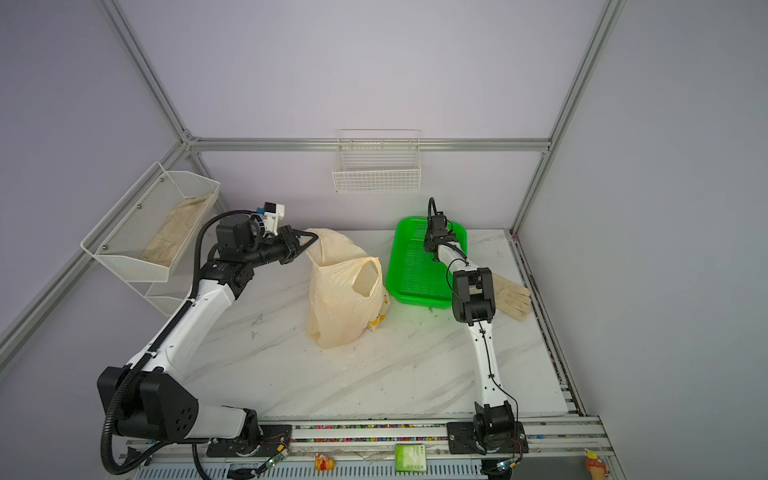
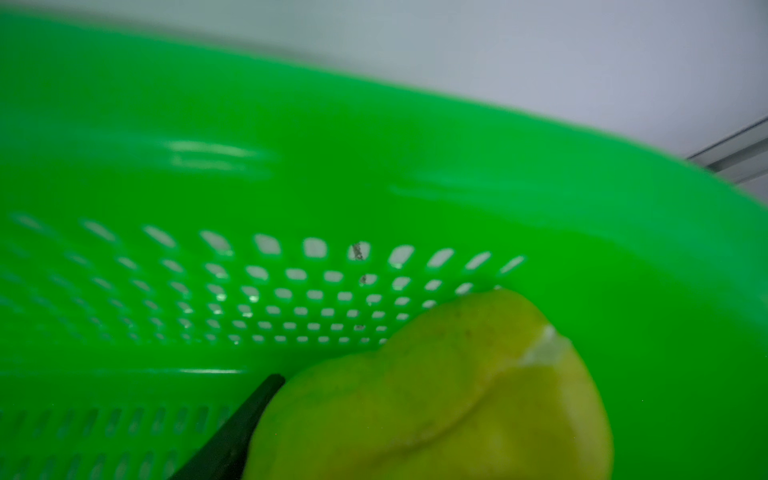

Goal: Place the fake fruits into the plastic bag and tie a complex knot
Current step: 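Grasp the yellow-green pear in the basket with the right gripper, then lift the pear with the right gripper toward the bag's opening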

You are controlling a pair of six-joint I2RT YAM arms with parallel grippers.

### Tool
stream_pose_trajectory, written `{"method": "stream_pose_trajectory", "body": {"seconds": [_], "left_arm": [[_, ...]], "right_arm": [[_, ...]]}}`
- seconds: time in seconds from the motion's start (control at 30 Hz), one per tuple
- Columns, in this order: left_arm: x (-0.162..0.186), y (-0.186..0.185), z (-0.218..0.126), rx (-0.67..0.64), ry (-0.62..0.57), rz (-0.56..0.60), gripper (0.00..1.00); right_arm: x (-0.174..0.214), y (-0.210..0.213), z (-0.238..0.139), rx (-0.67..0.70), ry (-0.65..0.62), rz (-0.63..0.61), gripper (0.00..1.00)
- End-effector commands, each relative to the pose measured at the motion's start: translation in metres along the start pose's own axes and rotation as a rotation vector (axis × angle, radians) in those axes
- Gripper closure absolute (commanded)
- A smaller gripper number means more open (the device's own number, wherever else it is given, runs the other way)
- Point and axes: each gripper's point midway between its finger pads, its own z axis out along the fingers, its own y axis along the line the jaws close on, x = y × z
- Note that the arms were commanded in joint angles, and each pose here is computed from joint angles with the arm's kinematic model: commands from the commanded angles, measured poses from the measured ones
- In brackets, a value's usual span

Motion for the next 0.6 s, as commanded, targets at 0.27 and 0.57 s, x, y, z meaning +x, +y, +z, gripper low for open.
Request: {"method": "stream_pose_trajectory", "body": {"seconds": [0.27, 0.57], "left_arm": [[-0.015, -0.024, -0.006, 0.064, -0.041, 0.062, 1.0], [-0.01, -0.022, -0.004, 0.086, -0.022, 0.054, 1.0]], "right_arm": [[-0.047, 0.01, -0.076, -0.212, -0.098, 0.041, 0.47], [-0.035, 0.056, -0.277, -0.619, -0.237, 0.095, 0.5]]}}
